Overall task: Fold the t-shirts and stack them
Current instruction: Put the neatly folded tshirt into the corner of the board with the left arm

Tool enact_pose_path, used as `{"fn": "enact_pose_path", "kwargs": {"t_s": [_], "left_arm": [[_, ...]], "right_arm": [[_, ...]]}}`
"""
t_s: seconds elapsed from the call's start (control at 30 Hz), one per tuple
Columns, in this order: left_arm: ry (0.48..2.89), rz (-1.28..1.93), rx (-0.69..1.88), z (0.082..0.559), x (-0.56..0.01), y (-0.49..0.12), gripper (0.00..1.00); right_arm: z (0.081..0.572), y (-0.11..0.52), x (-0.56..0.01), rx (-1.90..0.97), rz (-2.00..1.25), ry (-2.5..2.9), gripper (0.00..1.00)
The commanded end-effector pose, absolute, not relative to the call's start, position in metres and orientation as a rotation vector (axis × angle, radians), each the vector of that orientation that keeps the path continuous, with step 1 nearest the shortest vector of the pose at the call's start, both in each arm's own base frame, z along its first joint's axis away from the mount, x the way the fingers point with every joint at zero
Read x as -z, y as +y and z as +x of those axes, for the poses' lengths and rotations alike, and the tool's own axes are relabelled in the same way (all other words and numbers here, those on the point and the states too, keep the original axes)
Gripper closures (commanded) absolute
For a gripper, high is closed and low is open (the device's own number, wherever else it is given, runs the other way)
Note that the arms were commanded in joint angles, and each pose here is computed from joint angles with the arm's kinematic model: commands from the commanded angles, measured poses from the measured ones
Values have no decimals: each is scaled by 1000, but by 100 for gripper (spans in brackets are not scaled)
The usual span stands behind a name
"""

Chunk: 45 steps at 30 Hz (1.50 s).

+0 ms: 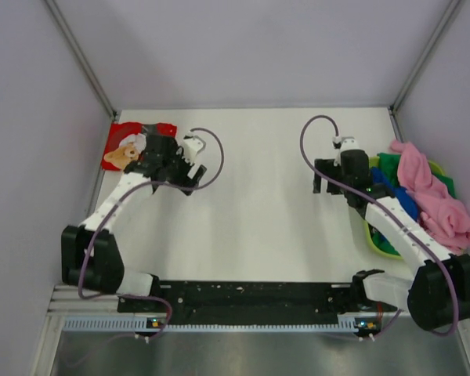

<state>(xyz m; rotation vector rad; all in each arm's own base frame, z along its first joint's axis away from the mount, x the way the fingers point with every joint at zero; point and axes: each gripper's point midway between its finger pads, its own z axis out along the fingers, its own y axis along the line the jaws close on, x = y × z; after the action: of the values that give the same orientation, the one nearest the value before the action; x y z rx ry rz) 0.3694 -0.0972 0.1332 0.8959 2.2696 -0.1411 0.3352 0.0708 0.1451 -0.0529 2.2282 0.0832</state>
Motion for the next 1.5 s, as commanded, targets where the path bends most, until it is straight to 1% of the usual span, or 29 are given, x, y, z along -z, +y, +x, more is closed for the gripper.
{"fn": "enact_pose_path", "kwargs": {"t_s": [0.0,0.07,0.13,0.23,0.27,0.4,0.63,1.47], "left_arm": [[2103,798,207,335,-144,-100,1],[2081,740,130,329,-137,-86,1],[2111,667,51,324,-123,-71,1],[2086,650,27,309,-90,-64,1],[2041,653,34,306,-83,-66,1],[2011,637,60,305,-93,-70,1],[2056,683,117,302,-73,-78,1],[2086,669,112,303,-72,-76,1]], "right_arm": [[328,71,-152,-142,6,2135,1],[320,71,-148,-161,18,2118,1],[313,72,-142,-184,22,2100,1],[304,70,-131,-194,26,2084,1],[301,69,-129,-192,28,2079,1],[300,64,-123,-163,38,2071,1],[299,62,-119,-148,41,2075,1],[299,60,-117,-136,43,2080,1]]}}
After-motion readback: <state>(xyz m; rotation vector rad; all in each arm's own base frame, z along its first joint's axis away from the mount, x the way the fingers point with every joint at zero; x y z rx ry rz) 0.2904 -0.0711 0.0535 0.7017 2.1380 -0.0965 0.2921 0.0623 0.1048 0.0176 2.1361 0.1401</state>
